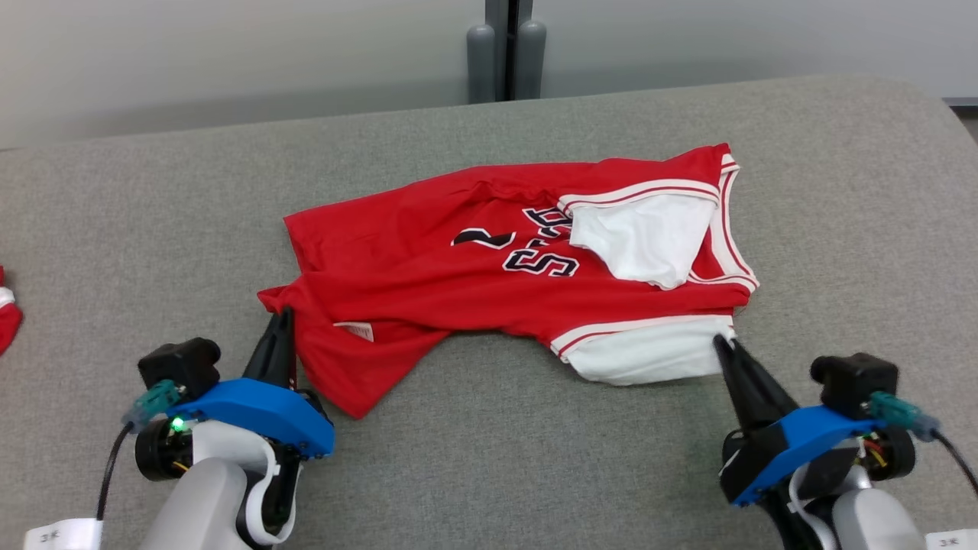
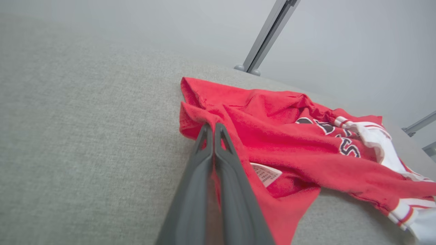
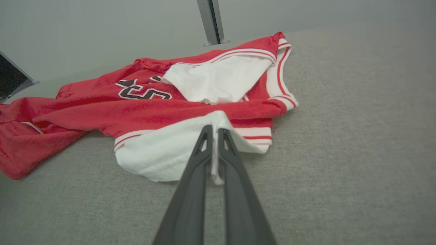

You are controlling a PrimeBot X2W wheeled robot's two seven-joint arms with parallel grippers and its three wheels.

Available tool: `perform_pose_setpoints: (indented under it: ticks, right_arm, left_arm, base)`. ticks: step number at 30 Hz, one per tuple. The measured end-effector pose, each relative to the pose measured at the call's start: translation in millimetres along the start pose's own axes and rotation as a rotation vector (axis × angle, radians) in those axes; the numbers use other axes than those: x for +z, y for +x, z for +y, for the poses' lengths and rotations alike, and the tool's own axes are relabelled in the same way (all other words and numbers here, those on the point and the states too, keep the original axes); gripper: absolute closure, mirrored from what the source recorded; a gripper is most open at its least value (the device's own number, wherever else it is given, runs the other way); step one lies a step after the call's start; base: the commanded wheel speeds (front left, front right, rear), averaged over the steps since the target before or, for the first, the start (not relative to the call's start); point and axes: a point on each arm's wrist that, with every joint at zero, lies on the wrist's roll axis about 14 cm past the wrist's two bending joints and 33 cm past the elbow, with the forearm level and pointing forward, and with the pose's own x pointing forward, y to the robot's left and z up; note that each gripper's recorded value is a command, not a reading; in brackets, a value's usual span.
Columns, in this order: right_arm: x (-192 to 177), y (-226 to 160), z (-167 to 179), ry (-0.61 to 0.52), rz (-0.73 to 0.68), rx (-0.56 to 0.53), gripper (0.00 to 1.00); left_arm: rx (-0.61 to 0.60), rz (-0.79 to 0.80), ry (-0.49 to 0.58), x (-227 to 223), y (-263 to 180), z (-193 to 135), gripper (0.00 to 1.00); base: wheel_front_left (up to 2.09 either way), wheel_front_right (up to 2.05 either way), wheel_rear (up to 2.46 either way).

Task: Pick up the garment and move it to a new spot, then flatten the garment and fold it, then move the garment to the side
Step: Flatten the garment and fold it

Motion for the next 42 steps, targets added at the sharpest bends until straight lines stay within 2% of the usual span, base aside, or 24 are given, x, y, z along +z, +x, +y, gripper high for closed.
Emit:
perform_pose_setpoints:
  ticks: [4, 8, 10, 16, 22, 26, 29, 32, 34, 37, 39, 42]
  right_arm:
    - [65, -14, -12, -0.001, -0.195, -0.035, 1.0]
    - [129, -41, -24, -0.067, -0.347, -0.086, 1.0]
    - [163, -53, -17, -0.099, -0.42, -0.077, 1.0]
    - [263, -92, -1, -0.341, -0.623, -0.098, 1.0]
    - [333, -110, 13, -0.483, -0.754, -0.096, 1.0]
    - [351, -91, 8, -0.495, -0.747, -0.09, 1.0]
    - [356, -62, -3, -0.462, -0.721, -0.097, 1.0]
    - [355, -19, -9, -0.402, -0.684, -0.069, 1.0]
    - [353, 14, -11, -0.405, -0.656, -0.06, 1.0]
    - [332, 74, -18, -0.35, -0.574, -0.038, 1.0]
    - [337, 98, -15, -0.34, -0.604, -0.023, 1.0]
    - [369, 114, 0, -0.356, -0.745, 0.0, 1.0]
  left_arm:
    - [-0.085, -0.151, -0.072, 50, -5, -21, 1.0]
    - [-0.186, -0.258, -0.057, 102, -21, -42, 1.0]
    - [-0.248, -0.3, -0.033, 128, -33, -59, 1.0]
    - [-0.379, -0.396, 0.131, 199, -65, -95, 1.0]
    - [-0.45, -0.478, 0.194, 256, -84, -121, 1.0]
    - [-0.479, -0.464, 0.215, 272, -75, -128, 1.0]
    - [-0.459, -0.424, 0.203, 276, -47, -120, 1.0]
    - [-0.418, -0.39, 0.18, 276, -4, -106, 1.0]
    - [-0.384, -0.372, 0.158, 275, 29, -93, 1.0]
    - [-0.318, -0.354, 0.148, 270, 75, -68, 1.0]
    - [-0.267, -0.371, 0.131, 275, 95, -50, 1.0]
    - [-0.212, -0.46, 0.11, 300, 113, -29, 1.0]
  base:
    - [0.0, 0.0, 0.0]
    - [0.0, 0.0, 0.0]
    - [0.0, 0.0, 0.0]
    - [0.0, 0.0, 0.0]
    - [0.0, 0.0, 0.0]
    - [0.0, 0.0, 0.0]
    - [0.0, 0.0, 0.0]
    - [0.0, 0.0, 0.0]
    - [0.0, 0.0, 0.0]
    - [0.0, 0.0, 0.0]
    - [0.0, 0.0, 0.0]
    - [0.0, 0.0, 0.0]
